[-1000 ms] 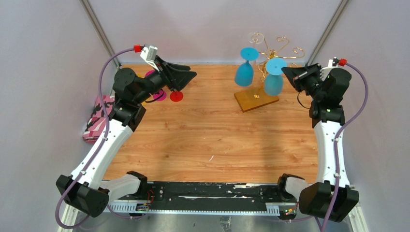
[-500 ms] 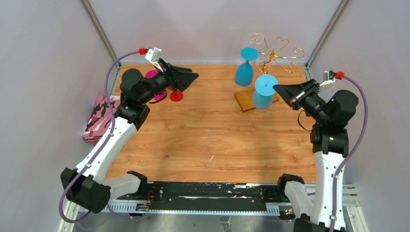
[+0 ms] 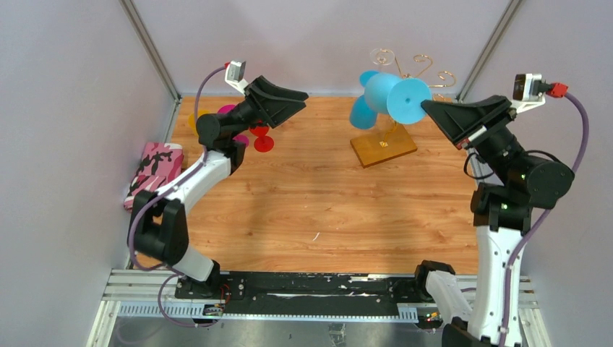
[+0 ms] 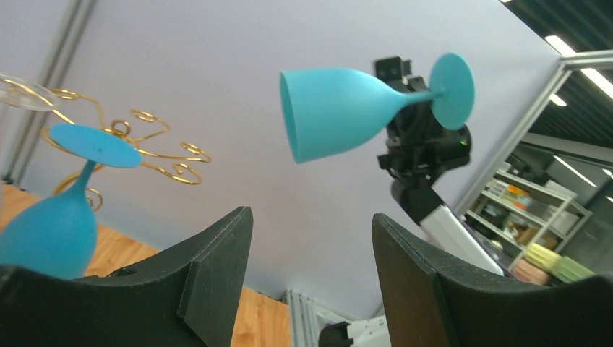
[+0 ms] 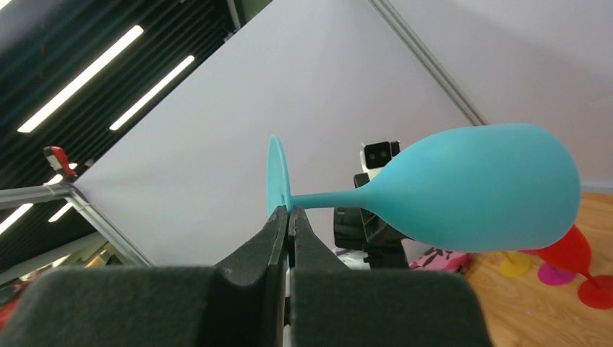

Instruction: Take the wine glass off the wine glass rack

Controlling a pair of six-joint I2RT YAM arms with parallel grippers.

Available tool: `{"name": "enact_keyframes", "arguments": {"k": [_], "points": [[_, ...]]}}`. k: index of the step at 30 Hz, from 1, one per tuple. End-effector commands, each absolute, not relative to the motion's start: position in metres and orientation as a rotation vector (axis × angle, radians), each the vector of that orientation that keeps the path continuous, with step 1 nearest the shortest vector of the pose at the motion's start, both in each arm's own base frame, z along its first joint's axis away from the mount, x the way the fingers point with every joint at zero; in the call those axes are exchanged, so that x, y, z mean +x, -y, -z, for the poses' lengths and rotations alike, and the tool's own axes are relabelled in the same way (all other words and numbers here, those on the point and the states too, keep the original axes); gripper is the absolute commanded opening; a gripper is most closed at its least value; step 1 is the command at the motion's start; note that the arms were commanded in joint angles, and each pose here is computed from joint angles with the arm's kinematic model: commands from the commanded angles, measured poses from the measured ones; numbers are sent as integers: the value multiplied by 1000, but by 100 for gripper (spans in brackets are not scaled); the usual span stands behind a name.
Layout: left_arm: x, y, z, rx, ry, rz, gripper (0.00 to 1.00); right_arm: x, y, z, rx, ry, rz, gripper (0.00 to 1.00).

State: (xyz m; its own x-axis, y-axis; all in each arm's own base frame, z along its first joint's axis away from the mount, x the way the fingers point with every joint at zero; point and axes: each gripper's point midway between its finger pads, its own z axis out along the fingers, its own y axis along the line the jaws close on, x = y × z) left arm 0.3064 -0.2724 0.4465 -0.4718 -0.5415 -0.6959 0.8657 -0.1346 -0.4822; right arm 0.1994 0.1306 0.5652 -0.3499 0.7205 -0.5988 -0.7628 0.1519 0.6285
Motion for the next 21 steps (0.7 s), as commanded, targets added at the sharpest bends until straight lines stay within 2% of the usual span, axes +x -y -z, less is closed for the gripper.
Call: {"name": "enact_keyframes", "arguments": {"k": [1,9,12,21], "points": [[265,266,-470,638,-917,1814,68,186,-149,-589,-176,-1046,-1670,0],[269,267,-478,642,-907,1830,68,203,-218,-570,-274,-1100,-1824,0],[267,267,-474,646,-920,1830,68,206,-220,-569,-270,-1088,-1832,0],[276,255,-460,600,-959,1794,67,187,-208,-584,-290,-1106,-1623,0]]}}
